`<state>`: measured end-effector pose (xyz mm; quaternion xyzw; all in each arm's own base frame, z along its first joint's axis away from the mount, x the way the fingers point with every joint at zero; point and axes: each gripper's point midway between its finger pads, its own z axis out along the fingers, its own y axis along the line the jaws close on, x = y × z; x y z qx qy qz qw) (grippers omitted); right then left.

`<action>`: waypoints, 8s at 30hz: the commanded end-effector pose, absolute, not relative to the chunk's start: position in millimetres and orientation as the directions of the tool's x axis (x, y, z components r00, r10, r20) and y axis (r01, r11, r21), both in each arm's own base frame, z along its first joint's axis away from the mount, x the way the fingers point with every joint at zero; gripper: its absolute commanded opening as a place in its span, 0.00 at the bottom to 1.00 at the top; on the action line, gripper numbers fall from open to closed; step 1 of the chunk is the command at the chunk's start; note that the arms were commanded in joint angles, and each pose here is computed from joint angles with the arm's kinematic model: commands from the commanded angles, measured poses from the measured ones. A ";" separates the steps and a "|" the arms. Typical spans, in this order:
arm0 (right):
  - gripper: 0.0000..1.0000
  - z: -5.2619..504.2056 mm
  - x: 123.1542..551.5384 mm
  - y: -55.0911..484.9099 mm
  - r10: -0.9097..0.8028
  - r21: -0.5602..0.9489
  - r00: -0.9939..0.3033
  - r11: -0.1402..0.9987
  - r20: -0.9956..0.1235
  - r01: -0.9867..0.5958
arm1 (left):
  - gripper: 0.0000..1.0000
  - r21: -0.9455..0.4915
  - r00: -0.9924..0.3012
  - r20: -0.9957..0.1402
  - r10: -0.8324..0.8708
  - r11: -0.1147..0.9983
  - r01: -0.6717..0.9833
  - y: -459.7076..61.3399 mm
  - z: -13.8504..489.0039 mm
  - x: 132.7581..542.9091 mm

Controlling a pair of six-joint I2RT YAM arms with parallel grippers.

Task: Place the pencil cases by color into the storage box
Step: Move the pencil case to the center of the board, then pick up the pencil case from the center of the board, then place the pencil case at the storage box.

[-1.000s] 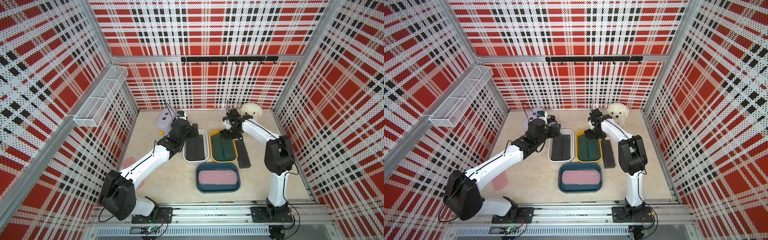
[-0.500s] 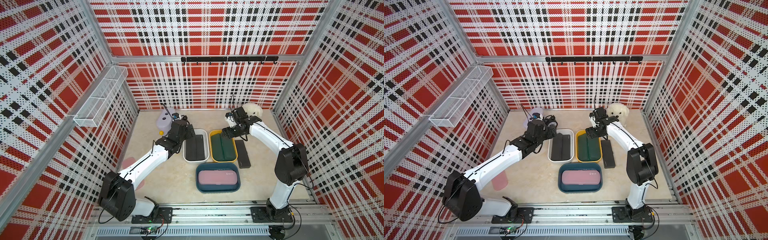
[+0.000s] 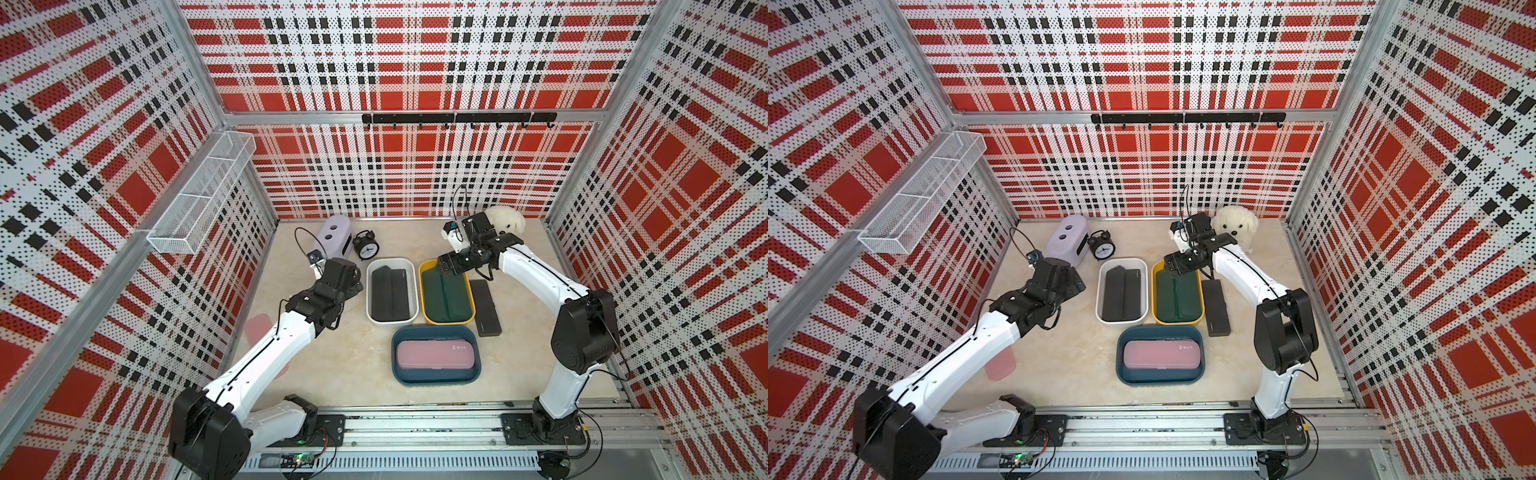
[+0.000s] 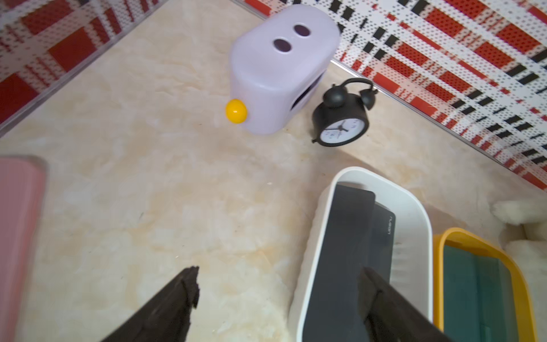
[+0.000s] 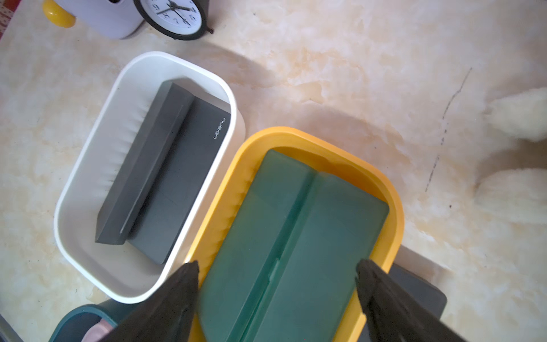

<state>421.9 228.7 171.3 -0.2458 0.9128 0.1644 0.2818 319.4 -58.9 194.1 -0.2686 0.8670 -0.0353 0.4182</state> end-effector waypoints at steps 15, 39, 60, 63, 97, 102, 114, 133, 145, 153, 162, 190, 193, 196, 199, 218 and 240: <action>0.90 177.0 448.7 336.8 -0.400 0.243 -0.599 0.654 -0.693 -0.717 | 0.99 -0.073 -0.552 -0.597 -0.582 0.725 -0.685 33.9 153.9 215.5; 1.00 150.5 437.0 375.2 -0.445 0.276 -0.592 0.591 -0.672 -0.758 | 0.99 -0.312 -0.401 -0.534 -0.745 0.614 -0.725 71.7 144.2 234.2; 1.00 133.7 440.0 377.1 -0.478 0.259 -0.573 0.573 -0.665 -0.778 | 0.99 -0.096 -0.636 -0.388 -0.667 0.716 -0.692 167.6 109.7 267.8; 1.00 133.5 440.0 378.7 -0.476 0.262 -0.574 0.571 -0.667 -0.778 | 0.99 -0.049 -0.637 -0.355 -0.685 0.693 -0.719 173.8 96.5 261.7; 1.00 141.0 442.6 381.2 -0.448 0.272 -0.596 0.599 -0.666 -0.753 | 0.99 0.131 -0.664 -0.106 -0.740 0.652 -0.747 186.0 16.8 240.4; 1.00 140.0 441.7 383.1 -0.450 0.273 -0.597 0.598 -0.664 -0.754 | 0.99 0.129 -0.670 -0.087 -0.738 0.658 -0.742 183.8 9.1 241.5; 1.00 145.3 444.6 379.5 -0.452 0.248 -0.591 0.613 -0.668 -0.750 | 0.99 0.088 -0.739 -0.021 -0.673 0.735 -0.672 158.2 -13.7 265.5; 1.00 143.9 449.9 362.8 -0.453 0.202 -0.600 0.662 -0.659 -0.721 | 0.99 0.052 -0.866 -0.034 -0.499 0.864 -0.500 100.0 -11.9 337.0; 1.00 142.4 449.8 353.2 -0.429 0.214 -0.614 0.677 -0.662 -0.704 | 0.99 0.123 -0.923 0.050 -0.381 0.920 -0.373 89.8 -15.7 318.4; 1.00 141.8 451.3 347.9 -0.420 0.217 -0.621 0.685 -0.662 -0.695 | 0.99 0.191 -0.913 0.113 -0.392 0.911 -0.367 94.9 -31.6 299.0; 1.00 142.6 451.9 348.1 -0.409 0.225 -0.628 0.691 -0.662 -0.687 | 0.93 0.210 -0.912 0.146 -0.384 0.913 -0.351 96.6 -42.6 295.4; 1.00 141.6 464.2 300.9 -0.366 0.217 -0.659 0.745 -0.657 -0.631 | 0.57 0.057 -0.913 -0.182 -0.365 0.923 -0.380 60.4 56.6 396.9; 1.00 141.5 465.0 293.0 -0.361 0.216 -0.664 0.752 -0.656 -0.622 | 0.57 0.046 -0.904 -0.212 -0.371 0.920 -0.389 60.3 68.9 397.5; 1.00 143.1 465.7 289.0 -0.357 0.214 -0.663 0.755 -0.658 -0.620 | 0.56 0.040 -0.899 -0.235 -0.370 0.920 -0.389 59.4 79.0 396.2; 1.00 144.5 465.2 286.8 -0.354 0.215 -0.663 0.757 -0.660 -0.618 | 0.56 0.036 -0.894 -0.255 -0.369 0.920 -0.390 58.3 86.9 395.2; 1.00 155.9 469.1 234.4 -0.282 0.198 -0.690 0.825 -0.667 -0.529 | 0.56 -0.030 -0.886 -0.417 -0.203 0.977 -0.209 -19.9 165.1 414.0; 1.00 174.6 453.4 149.0 -0.135 0.178 -0.706 0.919 -0.695 -0.351 | 0.56 0.036 -0.829 -0.498 0.255 0.961 0.274 -239.1 232.5 371.5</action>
